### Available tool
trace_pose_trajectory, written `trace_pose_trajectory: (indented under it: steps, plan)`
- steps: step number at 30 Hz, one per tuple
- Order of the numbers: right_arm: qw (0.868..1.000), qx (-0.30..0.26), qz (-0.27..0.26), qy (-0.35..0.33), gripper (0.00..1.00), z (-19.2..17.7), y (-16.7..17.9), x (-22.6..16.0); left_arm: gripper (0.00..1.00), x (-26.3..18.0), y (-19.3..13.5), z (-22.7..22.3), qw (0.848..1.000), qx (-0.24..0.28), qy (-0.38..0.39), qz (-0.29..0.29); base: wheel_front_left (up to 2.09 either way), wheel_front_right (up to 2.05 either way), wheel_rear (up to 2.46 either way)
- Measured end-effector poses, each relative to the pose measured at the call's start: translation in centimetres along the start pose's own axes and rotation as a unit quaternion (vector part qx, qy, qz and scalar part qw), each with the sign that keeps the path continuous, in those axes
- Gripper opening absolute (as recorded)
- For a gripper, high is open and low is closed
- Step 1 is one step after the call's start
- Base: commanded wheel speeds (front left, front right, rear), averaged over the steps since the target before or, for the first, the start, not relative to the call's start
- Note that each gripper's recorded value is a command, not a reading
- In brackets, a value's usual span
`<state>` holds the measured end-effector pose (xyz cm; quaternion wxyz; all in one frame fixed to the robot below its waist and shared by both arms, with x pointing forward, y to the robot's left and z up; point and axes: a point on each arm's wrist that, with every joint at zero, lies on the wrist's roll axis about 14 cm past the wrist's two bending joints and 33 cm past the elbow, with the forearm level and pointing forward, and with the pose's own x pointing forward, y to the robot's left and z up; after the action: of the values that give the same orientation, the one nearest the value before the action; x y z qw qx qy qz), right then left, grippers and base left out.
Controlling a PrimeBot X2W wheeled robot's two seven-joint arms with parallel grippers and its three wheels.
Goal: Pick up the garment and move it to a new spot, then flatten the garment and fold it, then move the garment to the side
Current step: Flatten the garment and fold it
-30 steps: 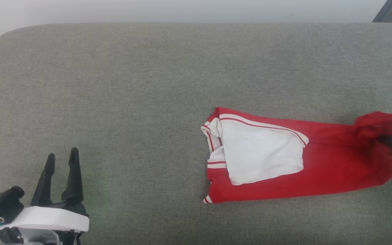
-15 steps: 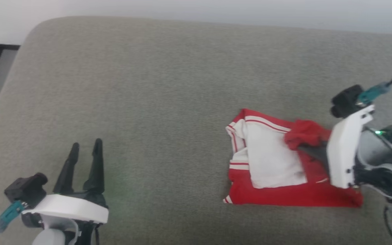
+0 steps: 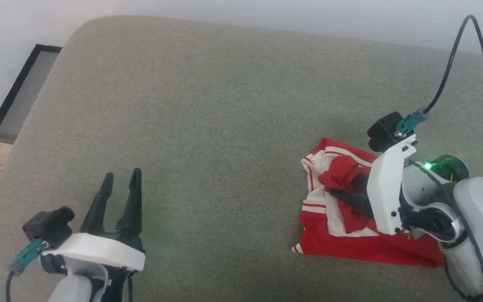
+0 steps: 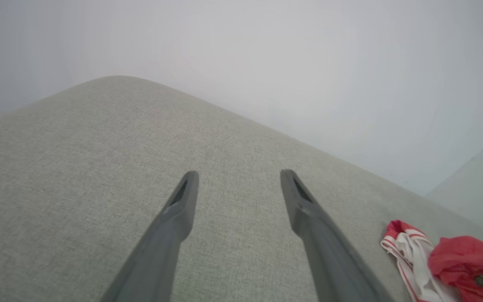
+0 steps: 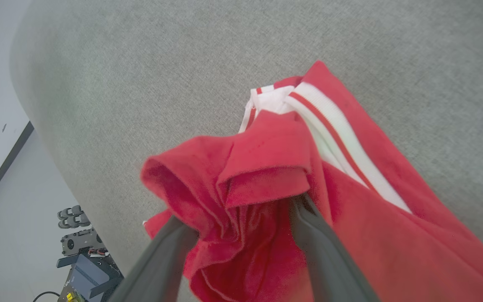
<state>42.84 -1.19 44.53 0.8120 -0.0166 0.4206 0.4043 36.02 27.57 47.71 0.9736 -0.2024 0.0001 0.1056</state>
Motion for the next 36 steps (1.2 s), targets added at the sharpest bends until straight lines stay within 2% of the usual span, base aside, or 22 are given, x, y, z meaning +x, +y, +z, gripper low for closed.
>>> trace_pose_trajectory:
  steps: [7,16,20,28,36]
  plan:
    - [0.999,0.004,-0.018,-0.049,1.00,1.3,-1.0,-2.9,1.00,0.4,0.0,0.0,1.000,-0.002,0.000,-0.005,0.00,0.00,0.00]
    - [0.984,0.034,-0.101,-0.144,1.00,2.3,-5.6,-9.1,1.00,1.2,-1.1,-0.3,0.999,0.007,0.007,-0.031,0.00,0.00,0.00]
    - [0.970,0.050,-0.144,-0.191,1.00,1.8,-7.6,-12.0,1.00,1.7,-1.9,-0.3,0.999,0.009,0.008,-0.045,0.00,0.00,0.00]
    - [0.931,0.079,-0.227,-0.273,1.00,-0.8,-10.9,-17.0,1.00,2.5,-3.2,-0.4,0.997,0.020,0.017,-0.070,0.00,0.00,0.00]
    - [0.890,0.073,-0.303,-0.332,1.00,-3.9,-12.9,-21.4,1.00,2.7,-4.2,-0.6,0.995,0.031,0.025,-0.092,0.00,0.00,0.00]
